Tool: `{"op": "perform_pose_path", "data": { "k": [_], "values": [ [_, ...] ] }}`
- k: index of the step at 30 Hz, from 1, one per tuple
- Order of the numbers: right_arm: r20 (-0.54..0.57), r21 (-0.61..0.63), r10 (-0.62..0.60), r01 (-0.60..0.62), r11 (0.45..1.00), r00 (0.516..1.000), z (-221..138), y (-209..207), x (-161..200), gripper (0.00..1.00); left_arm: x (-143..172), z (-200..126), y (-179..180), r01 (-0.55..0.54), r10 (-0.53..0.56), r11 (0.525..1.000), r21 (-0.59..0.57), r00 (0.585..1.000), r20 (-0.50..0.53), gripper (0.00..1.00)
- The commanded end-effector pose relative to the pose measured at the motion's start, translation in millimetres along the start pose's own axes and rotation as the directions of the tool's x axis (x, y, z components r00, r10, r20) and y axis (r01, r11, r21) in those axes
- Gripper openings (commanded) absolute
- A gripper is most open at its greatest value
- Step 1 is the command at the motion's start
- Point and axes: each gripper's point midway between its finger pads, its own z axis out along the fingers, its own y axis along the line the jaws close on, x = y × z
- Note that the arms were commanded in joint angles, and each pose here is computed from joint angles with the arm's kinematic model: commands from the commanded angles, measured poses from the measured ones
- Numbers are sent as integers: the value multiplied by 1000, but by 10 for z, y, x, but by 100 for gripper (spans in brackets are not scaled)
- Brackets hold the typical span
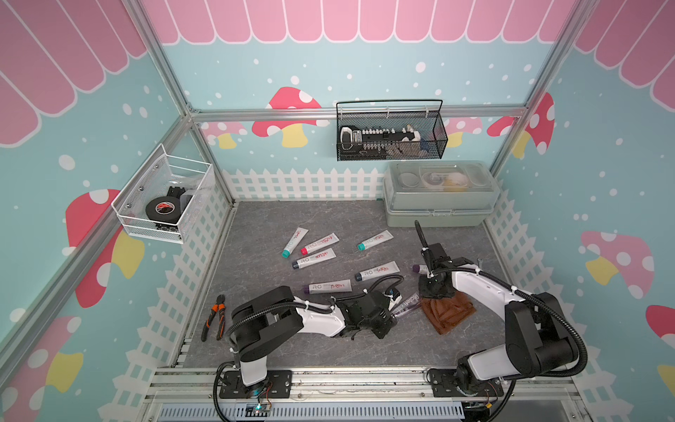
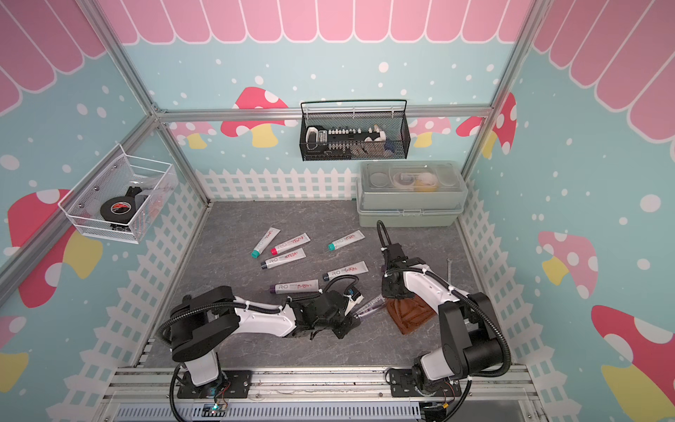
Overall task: Wipe the surface of the toothpaste tube
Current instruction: Wipe the dirt from the toothpaste tube.
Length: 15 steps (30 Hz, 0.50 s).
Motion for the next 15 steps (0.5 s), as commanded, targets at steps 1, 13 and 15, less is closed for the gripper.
{"op": "perform_pose_path", "data": {
  "k": [1,13,15],
  "values": [
    [4,-125,-24,24,992,1000,-101,191,38,0,295,-7,151,7,-12,998,-59,996,-88,26],
    [-35,-375,-180,154,914,983,-335,922,429,0,272,43,150,3,-9,998,-61,995,-97,26],
    [-73,-353,-198,161,922,977,-190,928,530,0,265,40,149,2,-8,998,-63,995,-95,26]
  ]
}}
